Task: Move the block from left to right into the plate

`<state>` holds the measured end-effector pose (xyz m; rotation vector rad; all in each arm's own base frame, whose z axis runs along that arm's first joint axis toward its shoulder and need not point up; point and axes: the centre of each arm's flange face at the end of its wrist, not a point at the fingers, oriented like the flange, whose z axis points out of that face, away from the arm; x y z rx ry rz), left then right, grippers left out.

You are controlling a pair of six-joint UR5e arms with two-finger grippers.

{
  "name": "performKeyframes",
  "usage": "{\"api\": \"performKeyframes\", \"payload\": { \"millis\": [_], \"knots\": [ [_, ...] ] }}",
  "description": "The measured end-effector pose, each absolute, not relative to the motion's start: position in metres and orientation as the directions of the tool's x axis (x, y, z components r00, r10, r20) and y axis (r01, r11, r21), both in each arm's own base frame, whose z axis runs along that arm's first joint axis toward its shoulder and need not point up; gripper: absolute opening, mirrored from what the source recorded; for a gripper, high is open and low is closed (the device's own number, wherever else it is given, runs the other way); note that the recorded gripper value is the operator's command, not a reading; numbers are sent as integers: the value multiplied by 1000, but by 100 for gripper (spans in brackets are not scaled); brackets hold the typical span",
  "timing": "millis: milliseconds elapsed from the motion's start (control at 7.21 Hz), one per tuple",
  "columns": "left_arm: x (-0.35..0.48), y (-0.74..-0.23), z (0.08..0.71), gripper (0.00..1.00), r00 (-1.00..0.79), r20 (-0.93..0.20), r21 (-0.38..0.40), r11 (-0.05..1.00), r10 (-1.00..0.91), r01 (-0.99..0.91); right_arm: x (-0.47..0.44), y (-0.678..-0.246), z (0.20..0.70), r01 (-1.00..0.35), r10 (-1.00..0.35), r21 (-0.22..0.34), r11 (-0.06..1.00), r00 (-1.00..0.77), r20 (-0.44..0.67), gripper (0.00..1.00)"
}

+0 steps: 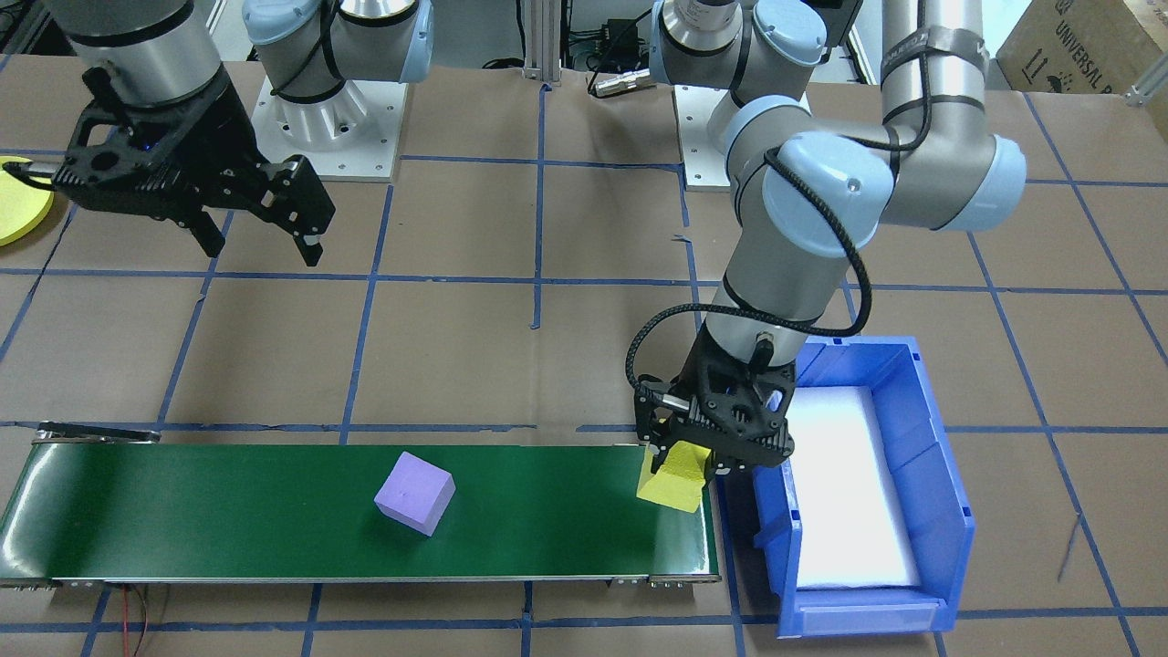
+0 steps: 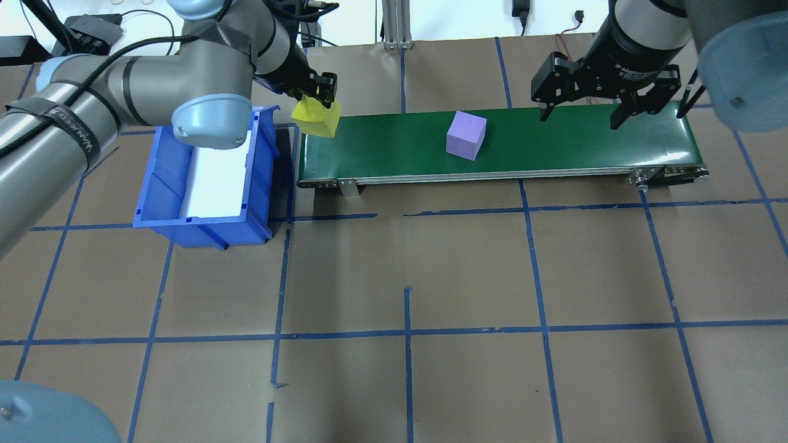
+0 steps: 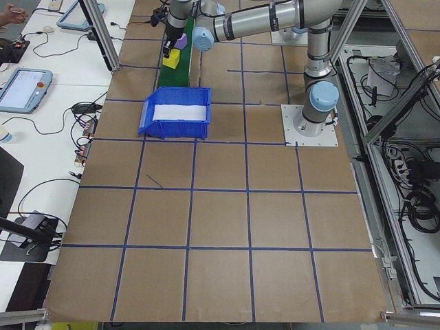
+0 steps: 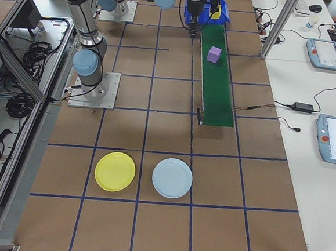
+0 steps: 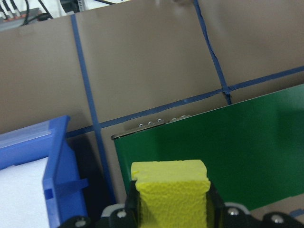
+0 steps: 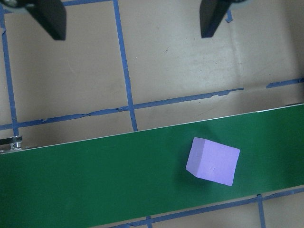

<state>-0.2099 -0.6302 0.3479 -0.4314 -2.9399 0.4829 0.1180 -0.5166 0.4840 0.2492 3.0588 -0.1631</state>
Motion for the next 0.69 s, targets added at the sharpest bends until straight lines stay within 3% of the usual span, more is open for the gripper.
{"api": "performKeyframes", "payload": {
  "millis": [277, 416, 554, 693],
  "knots": [
    [-212, -639, 315, 25, -951, 80, -300, 917, 300, 264, 88, -558, 450, 185, 179, -72, 980, -981, -75, 100],
    [-210, -641, 307, 34, -954, 67, -288, 921, 293, 263, 72, -576, 431, 196, 191, -61, 979, -979, -73, 100],
    [-210, -642, 301, 81, -955, 61, -278, 924, 290, 263, 55, -587, 416, 209, 205, -47, 977, -976, -72, 100],
    [-208, -644, 295, 100, -957, 50, -270, 927, 285, 262, 44, -592, 406, 215, 213, -35, 976, -975, -72, 100]
  ]
}}
